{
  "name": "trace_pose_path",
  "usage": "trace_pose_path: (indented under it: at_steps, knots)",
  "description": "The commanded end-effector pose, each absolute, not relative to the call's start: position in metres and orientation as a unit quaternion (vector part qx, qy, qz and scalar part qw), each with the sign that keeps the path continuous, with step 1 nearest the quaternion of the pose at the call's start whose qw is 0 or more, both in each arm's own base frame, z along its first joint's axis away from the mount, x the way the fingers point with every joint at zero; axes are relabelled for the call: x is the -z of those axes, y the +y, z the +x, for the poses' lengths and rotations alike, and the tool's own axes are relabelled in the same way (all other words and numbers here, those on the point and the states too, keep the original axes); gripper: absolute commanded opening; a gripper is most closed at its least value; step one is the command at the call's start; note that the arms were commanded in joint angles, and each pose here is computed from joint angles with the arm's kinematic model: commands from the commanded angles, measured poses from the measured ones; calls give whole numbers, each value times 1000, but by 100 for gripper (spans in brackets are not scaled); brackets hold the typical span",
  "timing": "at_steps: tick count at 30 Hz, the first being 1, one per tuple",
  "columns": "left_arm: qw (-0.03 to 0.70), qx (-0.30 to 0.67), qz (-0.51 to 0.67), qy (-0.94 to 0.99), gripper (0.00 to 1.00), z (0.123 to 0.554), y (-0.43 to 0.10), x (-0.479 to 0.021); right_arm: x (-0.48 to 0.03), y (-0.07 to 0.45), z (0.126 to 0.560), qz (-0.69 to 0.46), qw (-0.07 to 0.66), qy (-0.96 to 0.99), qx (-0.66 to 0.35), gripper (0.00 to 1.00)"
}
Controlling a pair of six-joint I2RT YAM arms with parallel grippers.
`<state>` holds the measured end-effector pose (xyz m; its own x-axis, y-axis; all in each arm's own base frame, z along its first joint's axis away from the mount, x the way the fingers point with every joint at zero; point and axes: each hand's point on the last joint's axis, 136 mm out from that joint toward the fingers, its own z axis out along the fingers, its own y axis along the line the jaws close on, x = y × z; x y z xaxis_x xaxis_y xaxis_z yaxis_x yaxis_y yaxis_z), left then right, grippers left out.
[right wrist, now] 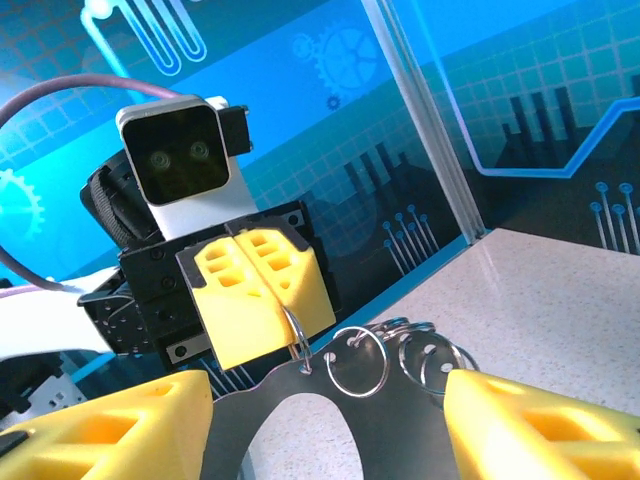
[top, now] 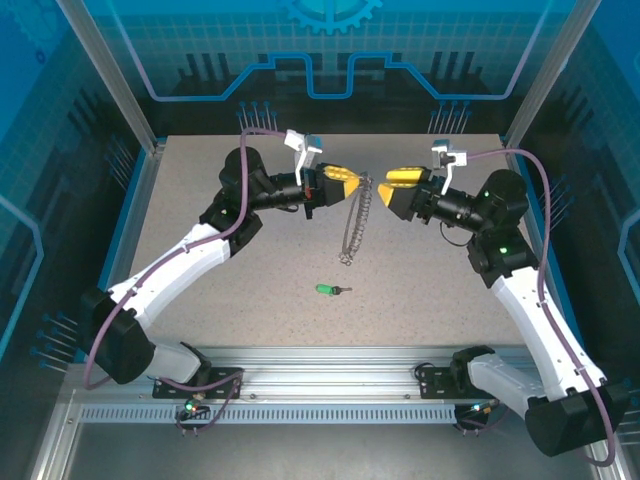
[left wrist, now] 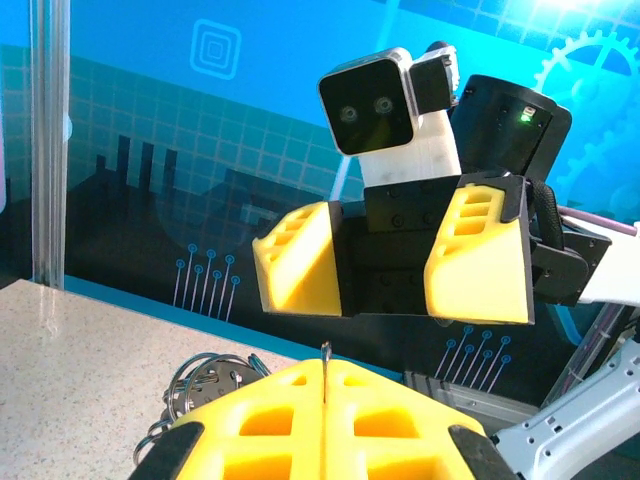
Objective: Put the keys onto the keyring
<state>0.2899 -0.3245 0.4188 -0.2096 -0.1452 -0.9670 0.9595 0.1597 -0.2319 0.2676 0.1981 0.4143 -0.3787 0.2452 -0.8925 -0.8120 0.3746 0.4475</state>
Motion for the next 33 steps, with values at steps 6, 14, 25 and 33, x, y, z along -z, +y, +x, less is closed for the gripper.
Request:
trace_pose_path:
  at_steps: [6, 14, 25, 33]
  knots:
    - [536, 535, 393, 521, 0, 280, -328, -446, -427, 209, 266, -248, 518, 632, -519, 54]
    - [536, 536, 393, 521, 0, 278, -329, -447, -433, 217, 267, -249, 519, 622, -532, 44]
    - [532, 538, 393, 522, 0, 275, -331, -446, -439, 227, 261, -259, 518, 613, -538, 35]
    - [539, 535, 387, 523, 0, 275, -330, -448, -433, 229, 262, -257, 512, 618, -538, 30]
